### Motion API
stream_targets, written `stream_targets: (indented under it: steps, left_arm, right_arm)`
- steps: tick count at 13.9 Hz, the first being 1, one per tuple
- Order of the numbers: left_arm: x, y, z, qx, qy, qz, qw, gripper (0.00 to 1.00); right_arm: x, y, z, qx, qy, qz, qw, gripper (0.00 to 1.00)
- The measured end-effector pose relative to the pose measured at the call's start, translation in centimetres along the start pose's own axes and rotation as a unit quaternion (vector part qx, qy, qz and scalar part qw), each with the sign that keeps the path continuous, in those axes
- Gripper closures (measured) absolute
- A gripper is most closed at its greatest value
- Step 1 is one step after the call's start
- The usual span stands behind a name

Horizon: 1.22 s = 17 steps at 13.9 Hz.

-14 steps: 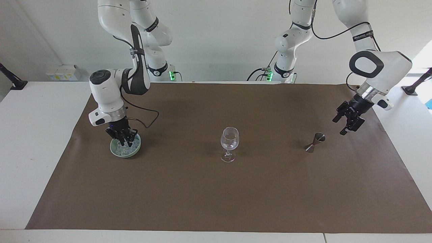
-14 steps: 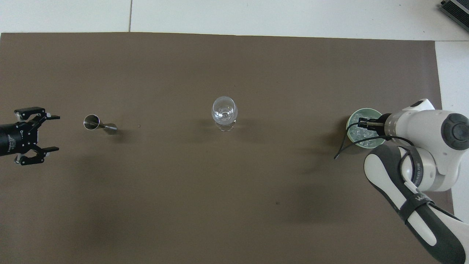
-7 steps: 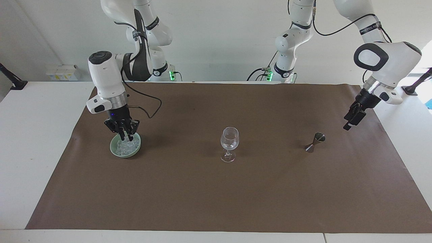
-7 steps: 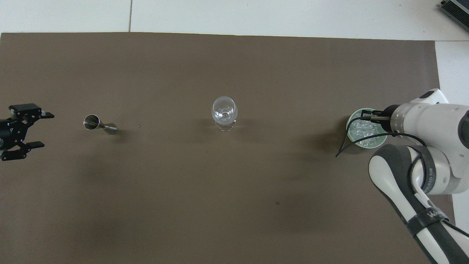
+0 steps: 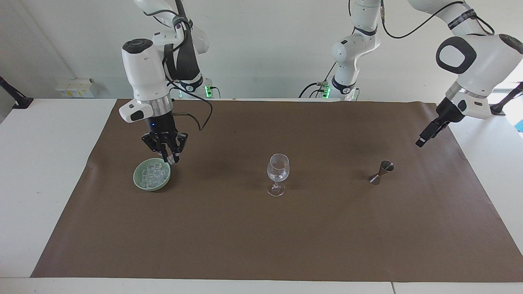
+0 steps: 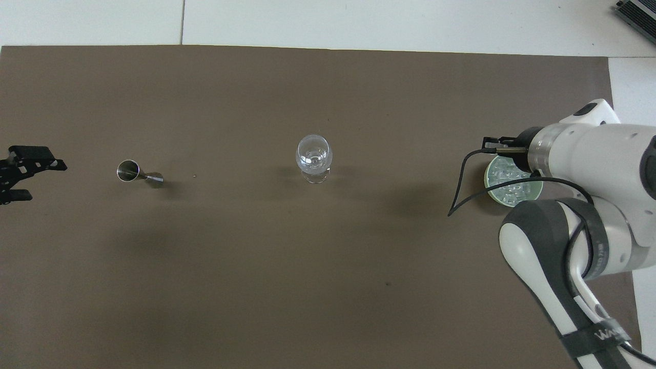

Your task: Pour wine and add ice with both arms

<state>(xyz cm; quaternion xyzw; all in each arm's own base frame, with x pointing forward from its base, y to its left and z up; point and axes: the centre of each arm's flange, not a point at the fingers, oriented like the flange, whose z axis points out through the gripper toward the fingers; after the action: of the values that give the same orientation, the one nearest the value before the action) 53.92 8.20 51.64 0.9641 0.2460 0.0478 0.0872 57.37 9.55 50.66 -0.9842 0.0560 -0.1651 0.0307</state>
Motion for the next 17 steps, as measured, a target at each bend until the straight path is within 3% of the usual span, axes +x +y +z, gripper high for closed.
stream_targets:
  steps: [5, 8, 10, 14, 17]
  left_arm:
    - [-0.9, 3.7, -3.9, 0.027, 0.005, 0.094, 0.995, 0.0]
    - [-1.7, 5.6, -6.1, 0.032, -0.001, 0.139, 0.99, 0.0]
    - [-2.2, 6.5, -8.0, 0.059, 0.0, 0.166, 0.984, 0.0]
    - [-3.5, 7.7, -11.0, 0.085, -0.018, 0.19, 0.978, 0.0]
    - [-4.9, 10.2, -10.0, 0.088, -0.027, 0.216, 0.972, 0.0]
  right_arm:
    - [-1.6, -8.6, -2.3, 0.04, 0.006, 0.05, 0.998, 0.69]
    - [-2.1, -12.8, -2.5, 0.114, 0.002, 0.102, 0.988, 0.69]
    - [-1.7, -15.9, -3.1, 0.145, 0.001, 0.138, 0.98, 0.69]
    - [-1.4, -21.6, -2.3, 0.18, 0.013, 0.151, 0.972, 0.69]
    - [-1.4, -22.7, 0.5, 0.181, 0.013, 0.149, 0.972, 0.69]
